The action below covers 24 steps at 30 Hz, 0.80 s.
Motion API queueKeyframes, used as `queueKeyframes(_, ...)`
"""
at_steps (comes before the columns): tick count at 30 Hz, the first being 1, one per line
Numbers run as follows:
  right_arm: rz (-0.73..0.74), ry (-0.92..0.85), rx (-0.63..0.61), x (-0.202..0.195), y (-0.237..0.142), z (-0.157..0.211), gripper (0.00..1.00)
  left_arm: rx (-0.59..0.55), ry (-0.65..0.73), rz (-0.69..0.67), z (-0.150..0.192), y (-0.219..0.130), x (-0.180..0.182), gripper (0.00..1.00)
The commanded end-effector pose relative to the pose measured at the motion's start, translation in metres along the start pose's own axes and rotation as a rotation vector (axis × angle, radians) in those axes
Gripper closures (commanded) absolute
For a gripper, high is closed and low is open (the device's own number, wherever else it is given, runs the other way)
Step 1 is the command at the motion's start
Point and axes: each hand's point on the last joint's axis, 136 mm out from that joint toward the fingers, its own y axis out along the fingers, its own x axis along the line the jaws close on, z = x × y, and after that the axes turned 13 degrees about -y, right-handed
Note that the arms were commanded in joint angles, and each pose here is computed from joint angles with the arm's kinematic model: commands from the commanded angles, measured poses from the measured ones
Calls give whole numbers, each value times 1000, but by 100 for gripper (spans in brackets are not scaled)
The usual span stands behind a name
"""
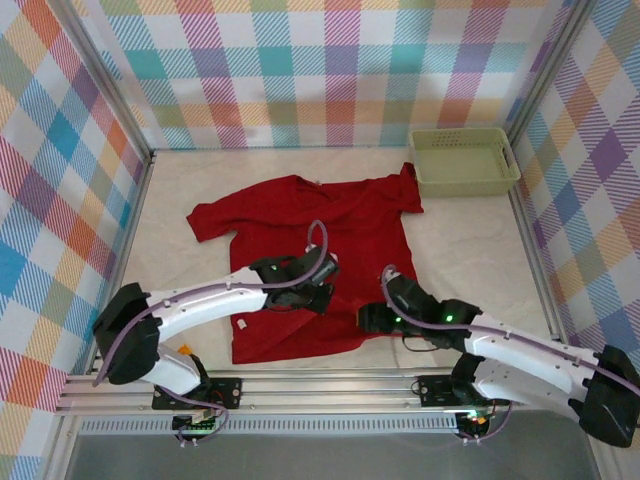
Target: Fold the inside-out t-shirt
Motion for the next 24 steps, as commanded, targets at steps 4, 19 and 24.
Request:
queueKeyframes(4, -189, -141, -183, 56, 30, -30, 40, -46, -51, 144, -30, -26, -24, 100)
queueKeyframes(19, 10, -253, -446, 36, 91, -70, 37, -177, -69, 277, -77, -83, -41, 100)
queueKeyframes(24, 52, -337, -610, 41, 90, -101, 36, -204, -60, 317, -89, -100, -51, 100)
